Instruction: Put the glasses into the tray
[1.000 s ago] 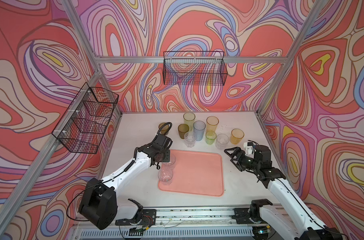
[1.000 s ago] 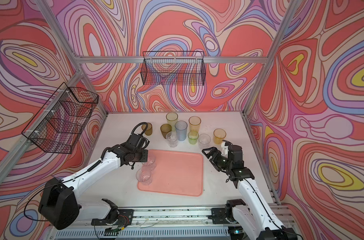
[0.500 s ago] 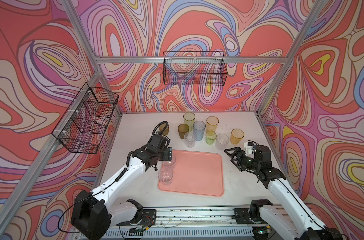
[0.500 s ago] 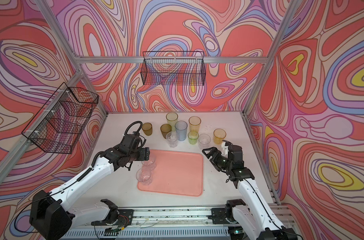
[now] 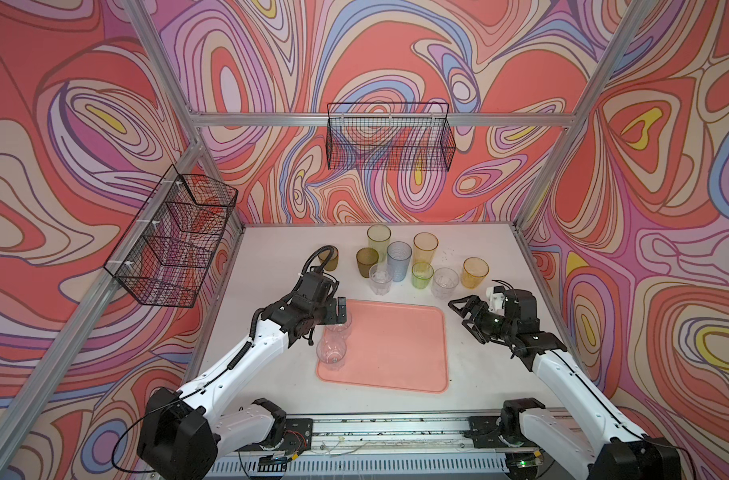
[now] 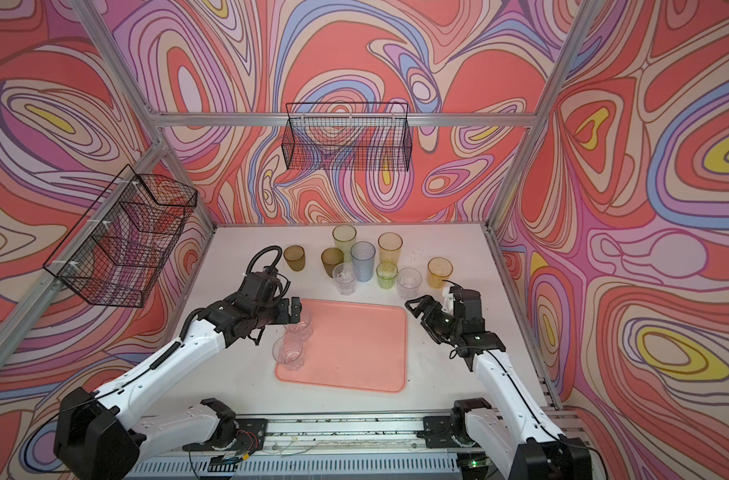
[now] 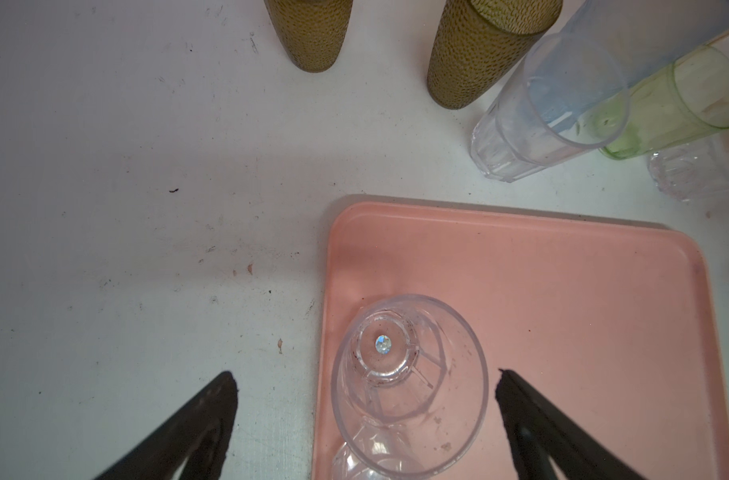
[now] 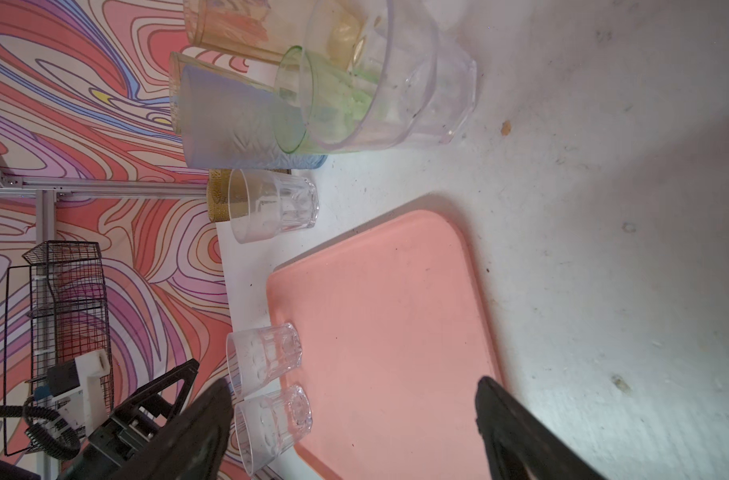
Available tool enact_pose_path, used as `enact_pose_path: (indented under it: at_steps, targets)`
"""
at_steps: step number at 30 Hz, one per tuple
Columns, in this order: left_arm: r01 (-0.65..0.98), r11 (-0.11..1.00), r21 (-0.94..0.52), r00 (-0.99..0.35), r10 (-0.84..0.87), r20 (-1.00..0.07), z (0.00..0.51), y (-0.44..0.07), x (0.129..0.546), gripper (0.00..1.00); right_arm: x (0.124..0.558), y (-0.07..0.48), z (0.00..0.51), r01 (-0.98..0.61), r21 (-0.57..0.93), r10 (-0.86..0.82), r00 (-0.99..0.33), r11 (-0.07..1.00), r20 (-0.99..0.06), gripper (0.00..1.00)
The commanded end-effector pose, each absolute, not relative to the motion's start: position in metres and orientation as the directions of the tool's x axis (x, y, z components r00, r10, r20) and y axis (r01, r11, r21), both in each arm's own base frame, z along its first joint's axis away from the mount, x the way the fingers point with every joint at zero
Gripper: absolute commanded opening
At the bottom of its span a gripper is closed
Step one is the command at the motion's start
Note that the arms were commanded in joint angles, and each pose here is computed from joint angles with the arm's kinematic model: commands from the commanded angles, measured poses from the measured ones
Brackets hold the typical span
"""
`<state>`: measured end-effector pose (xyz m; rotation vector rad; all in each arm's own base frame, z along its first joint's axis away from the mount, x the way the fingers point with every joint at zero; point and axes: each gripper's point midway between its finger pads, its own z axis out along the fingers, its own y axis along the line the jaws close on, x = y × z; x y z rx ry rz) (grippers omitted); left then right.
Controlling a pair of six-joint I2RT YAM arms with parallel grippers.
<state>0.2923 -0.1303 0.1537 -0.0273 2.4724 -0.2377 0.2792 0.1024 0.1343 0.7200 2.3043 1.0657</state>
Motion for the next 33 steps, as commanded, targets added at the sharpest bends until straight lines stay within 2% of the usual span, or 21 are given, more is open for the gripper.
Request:
enact_pose_path:
  at_steps: [1,6,13,20,29,33]
  targets:
    - [0.058,0.971,-0.231,-0.785,-0.099,-0.611,0.158,-0.139,0.289,1.00,0.286,0.099,0.132,0.243,0.775,0.634,-0.733,0.583,-0.247,0.93]
    - [0.077,0.961,-0.267,-0.792,-0.104,-0.601,0.159,-0.146,0.287,1.00,0.296,0.096,0.130,0.262,0.758,0.640,-0.726,0.598,-0.253,0.90]
    - [0.096,0.950,-0.298,-0.793,-0.108,-0.599,0.160,-0.152,0.286,1.00,0.308,0.095,0.132,0.262,0.751,0.640,-0.720,0.607,-0.267,0.80]
    - [0.092,0.949,-0.300,-0.784,-0.116,-0.610,0.161,-0.149,0.285,1.00,0.323,0.089,0.136,0.267,0.728,0.644,-0.703,0.631,-0.301,0.65]
    - [0.096,0.950,-0.296,-0.790,-0.108,-0.604,0.159,-0.150,0.283,1.00,0.343,0.082,0.139,0.277,0.698,0.644,-0.687,0.660,-0.337,0.61]
    - [0.097,0.951,-0.294,-0.790,-0.106,-0.603,0.159,-0.149,0.283,1.00,0.350,0.081,0.139,0.279,0.688,0.640,-0.687,0.670,-0.344,0.53]
